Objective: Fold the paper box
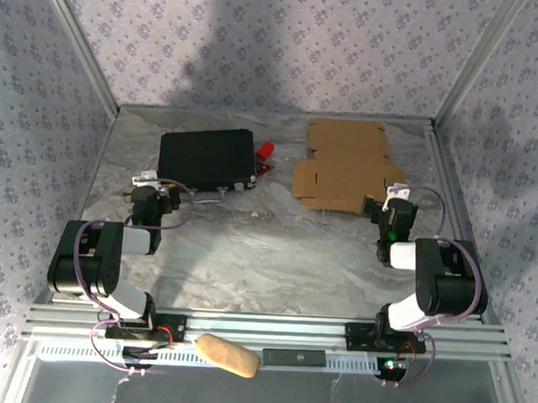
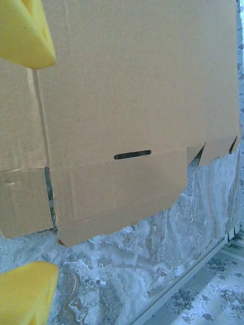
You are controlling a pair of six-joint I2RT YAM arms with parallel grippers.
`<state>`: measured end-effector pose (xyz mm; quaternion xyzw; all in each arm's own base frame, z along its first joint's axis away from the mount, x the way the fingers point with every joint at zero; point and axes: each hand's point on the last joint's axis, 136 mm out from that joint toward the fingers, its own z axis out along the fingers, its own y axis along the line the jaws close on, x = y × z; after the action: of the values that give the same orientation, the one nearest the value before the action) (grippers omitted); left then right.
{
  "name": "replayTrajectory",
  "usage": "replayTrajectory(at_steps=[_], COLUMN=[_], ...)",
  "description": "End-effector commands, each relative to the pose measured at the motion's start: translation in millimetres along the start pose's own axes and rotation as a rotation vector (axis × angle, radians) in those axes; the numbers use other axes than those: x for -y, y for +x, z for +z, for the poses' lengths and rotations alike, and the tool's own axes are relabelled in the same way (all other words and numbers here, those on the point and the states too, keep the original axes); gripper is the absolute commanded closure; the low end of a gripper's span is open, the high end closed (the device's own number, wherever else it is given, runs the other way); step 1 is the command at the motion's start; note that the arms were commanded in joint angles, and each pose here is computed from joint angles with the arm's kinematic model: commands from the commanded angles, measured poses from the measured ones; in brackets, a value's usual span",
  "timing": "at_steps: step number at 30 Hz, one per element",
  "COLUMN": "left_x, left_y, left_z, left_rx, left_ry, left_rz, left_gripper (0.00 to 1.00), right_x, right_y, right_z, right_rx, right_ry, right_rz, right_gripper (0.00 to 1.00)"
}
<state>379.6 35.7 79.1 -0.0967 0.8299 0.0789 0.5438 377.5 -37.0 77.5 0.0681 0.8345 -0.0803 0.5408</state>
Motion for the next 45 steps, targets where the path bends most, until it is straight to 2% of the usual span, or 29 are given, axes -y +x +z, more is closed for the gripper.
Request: replayTrajectory(at_steps=[1, 31, 34, 35, 38, 40, 42, 43, 44, 45], left_x=[-1.8, -0.9, 1.6, 1.1, 4.8, 8.9, -0.7, -10.3, -24.7, -31.1], left_y=[-17.7, -16.6, -22.8, -29.1, -64.0, -100.2, -136.8, -140.6, -127.4, -119.6], left_z=[4.8, 4.3, -8.2, -17.8, -49.5, -75.7, -103.6, -112.9, -122.8, -130.9], left_rx=[0.054, 0.055, 0.113, 0.138, 0.184, 0.239, 0.295, 0.24, 0.122, 0.052], left_ry=[-0.014, -0.009, 0.018, 0.003, -0.033, -0.008, -0.038, -0.058, -0.112, -0.126], left_rz=[-0.004, -0.003, 0.002, 0.011, 0.041, -0.006, -0.146, -0.295, -0.491, -0.592], left_gripper=[0.0, 0.0, 0.0, 0.0, 0.0, 0.0, 0.0, 0.0, 0.0, 0.0], right_x=[1.0, 0.7, 0.2, 3.9, -2.3, -9.0, -1.9, 7.8, 14.7, 20.6], right_y=[-13.3, -13.4, -25.2, -32.2, -70.5, -109.9, -143.5, -144.5, -138.6, -120.5], right_z=[3.9, 2.9, -7.2, -12.9, -40.7, -70.1, -97.8, -106.3, -116.1, -124.7], right_rx=[0.037, 0.041, 0.055, 0.046, 0.074, 0.152, 0.187, 0.131, 0.037, -0.08], right_ry=[0.019, 0.019, 0.035, 0.081, 0.088, 0.063, 0.044, 0.053, 0.061, 0.098], right_rz=[-0.013, -0.014, -0.029, -0.038, -0.033, -0.005, 0.205, 0.385, 0.554, 0.662], right_gripper=[0.01, 0.01, 0.01, 0.01, 0.01, 0.01, 0.01, 0.01, 0.01, 0.01])
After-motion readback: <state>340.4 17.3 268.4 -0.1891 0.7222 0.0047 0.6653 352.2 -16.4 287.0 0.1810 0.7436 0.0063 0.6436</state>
